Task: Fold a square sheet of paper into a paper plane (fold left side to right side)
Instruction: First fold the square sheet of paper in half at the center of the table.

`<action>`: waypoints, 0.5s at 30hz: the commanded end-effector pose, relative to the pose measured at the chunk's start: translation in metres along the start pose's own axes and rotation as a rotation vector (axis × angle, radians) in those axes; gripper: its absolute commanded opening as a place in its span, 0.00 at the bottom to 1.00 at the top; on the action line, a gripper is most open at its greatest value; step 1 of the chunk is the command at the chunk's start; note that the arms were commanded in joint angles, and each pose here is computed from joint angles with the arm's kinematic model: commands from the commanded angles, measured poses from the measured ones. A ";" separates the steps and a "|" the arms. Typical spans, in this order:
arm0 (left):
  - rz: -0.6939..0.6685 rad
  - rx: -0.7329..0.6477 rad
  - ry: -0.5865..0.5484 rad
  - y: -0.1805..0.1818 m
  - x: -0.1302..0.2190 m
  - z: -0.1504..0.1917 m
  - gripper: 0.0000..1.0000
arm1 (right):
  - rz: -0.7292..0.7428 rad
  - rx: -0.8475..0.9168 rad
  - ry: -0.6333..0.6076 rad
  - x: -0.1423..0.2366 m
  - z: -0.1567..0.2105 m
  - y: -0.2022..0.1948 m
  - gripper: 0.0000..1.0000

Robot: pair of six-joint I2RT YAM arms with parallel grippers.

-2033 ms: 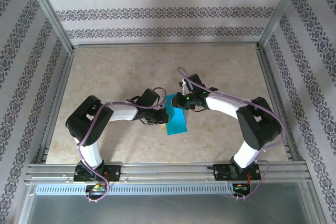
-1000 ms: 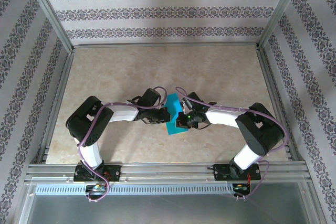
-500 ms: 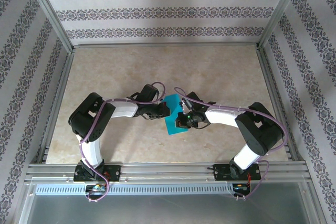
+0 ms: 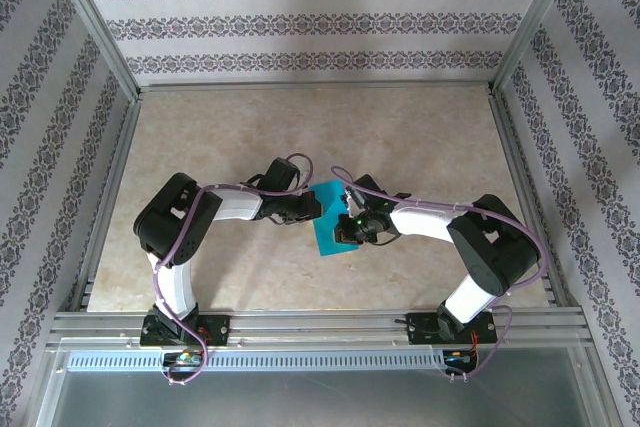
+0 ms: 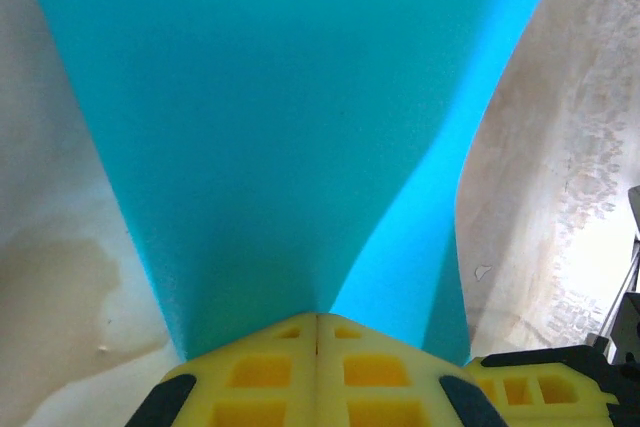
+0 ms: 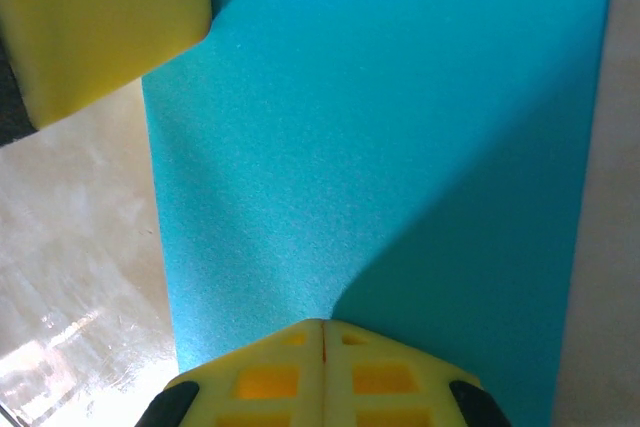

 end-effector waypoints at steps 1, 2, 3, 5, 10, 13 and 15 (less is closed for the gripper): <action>-0.033 -0.018 -0.050 0.009 -0.003 -0.013 0.02 | 0.210 -0.040 0.153 -0.014 0.043 -0.045 0.00; -0.043 -0.015 -0.057 0.011 -0.003 -0.015 0.02 | 0.212 -0.041 0.154 -0.013 0.044 -0.045 0.00; -0.054 -0.012 -0.064 0.013 -0.002 -0.016 0.02 | 0.216 -0.041 0.154 -0.013 0.044 -0.046 0.00; -0.074 -0.011 -0.081 0.016 0.000 -0.021 0.02 | 0.218 -0.041 0.155 -0.013 0.045 -0.047 0.00; -0.106 -0.017 -0.128 0.020 0.006 -0.039 0.02 | 0.221 -0.044 0.156 -0.013 0.045 -0.049 0.00; -0.105 -0.013 -0.154 0.021 0.008 -0.055 0.02 | 0.220 -0.046 0.156 -0.013 0.045 -0.049 0.00; -0.109 -0.013 -0.170 0.022 0.011 -0.065 0.02 | 0.220 -0.047 0.155 -0.013 0.045 -0.049 0.00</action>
Point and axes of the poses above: each hand's point on the last joint's axis, 136 mm out from that joint toward the fingers, its own x axis back along the fingers, its own y axis along the line the jaws close on, z = x × y, the point moved 3 cm from there along x, back along the fingers, and after that the axes turned 12 degrees about x, right-handed, at the moved point
